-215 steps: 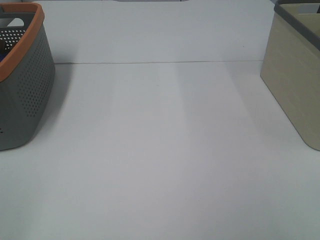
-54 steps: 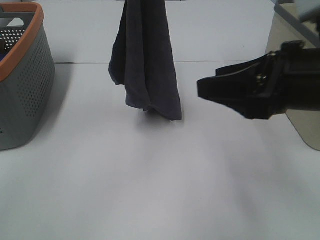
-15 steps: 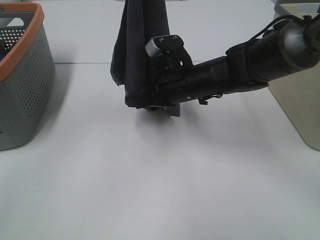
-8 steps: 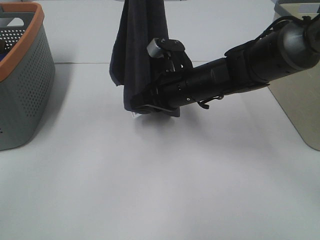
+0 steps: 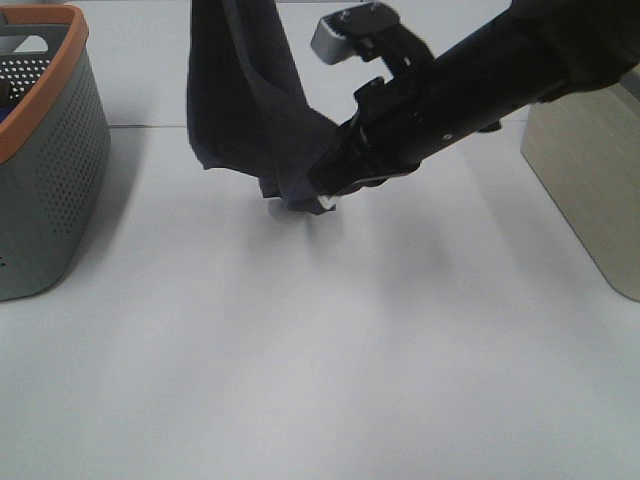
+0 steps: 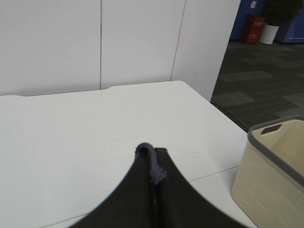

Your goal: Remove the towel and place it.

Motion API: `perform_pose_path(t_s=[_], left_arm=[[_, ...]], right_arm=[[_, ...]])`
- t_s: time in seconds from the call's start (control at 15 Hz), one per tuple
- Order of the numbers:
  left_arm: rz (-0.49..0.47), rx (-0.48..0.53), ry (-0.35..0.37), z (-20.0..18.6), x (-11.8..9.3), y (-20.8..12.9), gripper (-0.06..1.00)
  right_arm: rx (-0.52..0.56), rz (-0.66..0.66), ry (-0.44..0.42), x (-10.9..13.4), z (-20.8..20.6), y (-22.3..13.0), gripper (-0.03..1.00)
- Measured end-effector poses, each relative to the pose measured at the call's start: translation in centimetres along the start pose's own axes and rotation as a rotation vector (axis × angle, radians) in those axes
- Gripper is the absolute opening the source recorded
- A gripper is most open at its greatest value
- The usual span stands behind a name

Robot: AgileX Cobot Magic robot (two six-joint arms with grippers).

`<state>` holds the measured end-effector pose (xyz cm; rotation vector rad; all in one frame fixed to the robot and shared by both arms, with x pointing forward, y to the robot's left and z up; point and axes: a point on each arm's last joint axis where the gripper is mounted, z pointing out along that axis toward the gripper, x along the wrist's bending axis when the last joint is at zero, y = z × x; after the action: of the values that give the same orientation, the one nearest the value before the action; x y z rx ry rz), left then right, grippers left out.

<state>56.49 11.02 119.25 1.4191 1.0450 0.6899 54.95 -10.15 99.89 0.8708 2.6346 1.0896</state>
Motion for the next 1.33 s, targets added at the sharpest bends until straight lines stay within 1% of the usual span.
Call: perform_pose_path(t_s=[0.13,0.27,0.33,0.4,0.47,0.53,0.67,0.8,0.87,1.0,1.13,1.2,1.33], left_arm=[[-0.017,0.013,0.031,-0.9,0.5,0.5,0.00],[-0.028,0.031,0.054,-1.2,0.8,0.6,0.00],[-0.053,0.041,0.066,-1.2,1.2,0.6,0.00],[-0.123,0.060,0.099,-1.0,2.8,-0.2,0.00],[-0.145,0.064,0.104,-0.9,3.3,-0.5,0.00],[-0.185,0.068,0.110,-0.7,4.1,-1.4,0.00],[-0.247,0.061,0.102,-0.3,5.1,-3.2,0.00],[-0.252,0.019,0.057,0.0,5.1,-4.3,0.00],[-0.250,-0.007,0.037,0.1,5.0,-4.5,0.00],[-0.251,-0.059,0.013,1.2,5.6,-5.0,0.00],[-0.271,-0.079,0.030,2.8,7.5,-6.3,0.00],[-0.282,-0.083,0.043,3.6,8.6,-7.1,0.00],[-0.298,-0.123,0.047,5.2,11.0,-8.7,0.00]], right_arm=[[-0.021,-0.091,-0.122,-0.4,-4.5,1.1,0.02],[-0.030,-0.139,-0.228,-1.6,-8.4,1.6,0.02],[-0.009,-0.161,-0.259,-2.2,-10.0,1.9,0.02],[0.072,-0.205,-0.286,-3.1,-12.1,2.6,0.02],[0.086,-0.218,-0.298,-3.2,-12.5,2.8,0.02],[0.107,-0.268,-0.340,-3.6,-13.5,3.5,0.02],[0.141,-0.389,-0.460,-4.5,-15.2,4.8,0.02],[0.159,-0.503,-0.590,-5.4,-16.6,5.9,0.02],[0.152,-0.543,-0.639,-5.9,-16.8,6.6,0.02],[0.141,-0.572,-0.666,-7.0,-15.7,7.3,0.02],[0.122,-0.569,-0.673,-8.4,-13.6,7.9,0.02],[0.088,-0.567,-0.689,-9.3,-12.4,8.6,0.02],[0.019,-0.563,-0.722,-11.1,-10.2,10.1,0.02]])
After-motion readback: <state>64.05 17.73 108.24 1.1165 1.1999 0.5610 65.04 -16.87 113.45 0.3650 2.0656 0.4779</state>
